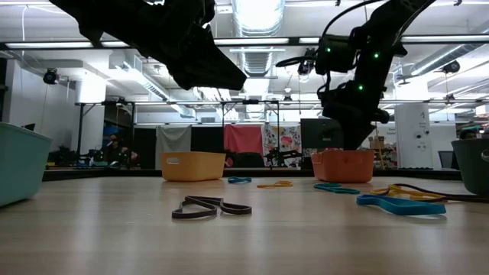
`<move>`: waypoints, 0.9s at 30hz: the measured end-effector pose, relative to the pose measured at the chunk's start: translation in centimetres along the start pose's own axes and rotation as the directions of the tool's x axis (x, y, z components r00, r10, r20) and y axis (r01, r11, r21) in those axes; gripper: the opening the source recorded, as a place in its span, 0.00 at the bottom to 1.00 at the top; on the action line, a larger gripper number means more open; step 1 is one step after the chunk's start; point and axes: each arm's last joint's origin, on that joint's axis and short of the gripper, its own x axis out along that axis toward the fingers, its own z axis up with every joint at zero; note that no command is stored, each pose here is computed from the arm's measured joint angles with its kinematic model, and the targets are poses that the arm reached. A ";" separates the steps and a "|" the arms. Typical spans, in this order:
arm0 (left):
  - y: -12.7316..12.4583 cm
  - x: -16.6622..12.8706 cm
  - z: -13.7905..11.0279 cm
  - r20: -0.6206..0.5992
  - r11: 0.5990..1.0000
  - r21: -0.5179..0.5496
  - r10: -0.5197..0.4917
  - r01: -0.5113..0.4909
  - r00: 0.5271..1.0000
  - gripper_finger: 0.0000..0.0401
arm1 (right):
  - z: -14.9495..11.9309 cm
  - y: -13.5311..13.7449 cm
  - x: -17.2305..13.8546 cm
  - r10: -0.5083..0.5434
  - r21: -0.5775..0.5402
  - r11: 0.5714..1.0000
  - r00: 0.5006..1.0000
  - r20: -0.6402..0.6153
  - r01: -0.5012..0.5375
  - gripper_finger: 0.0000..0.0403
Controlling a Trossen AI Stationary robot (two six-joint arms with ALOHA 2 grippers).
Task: Sort rubber bands into baskets
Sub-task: Put the red rubber band into the orange bin
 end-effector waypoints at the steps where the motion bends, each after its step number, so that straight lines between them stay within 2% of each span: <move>1: 0.0 0.0 0.0 0.000 1.000 0.000 0.000 0.000 1.000 0.38 | 0.0 -0.1 0.0 -0.003 0.003 1.000 1.000 -0.001 0.003 0.02; 7: 0.0 0.0 0.0 0.000 1.000 0.000 0.000 0.000 1.000 0.38 | 0.7 -1.2 0.3 -0.012 0.054 0.998 1.000 0.024 0.011 0.02; 15: 0.0 0.0 0.0 0.001 1.000 0.000 0.000 0.000 1.000 0.38 | 1.7 -1.2 0.4 0.034 0.044 0.998 0.994 0.104 -0.039 0.02; 22: 0.0 0.0 0.0 0.001 1.000 0.000 0.000 0.000 1.000 0.38 | 1.1 -1.0 0.4 0.152 -0.021 0.988 0.988 0.011 -0.152 0.02; 27: 0.0 0.0 0.0 0.000 1.000 0.000 0.000 0.000 1.000 0.38 | 0.5 -1.4 0.5 0.119 -0.016 0.993 0.992 -0.052 -0.120 0.02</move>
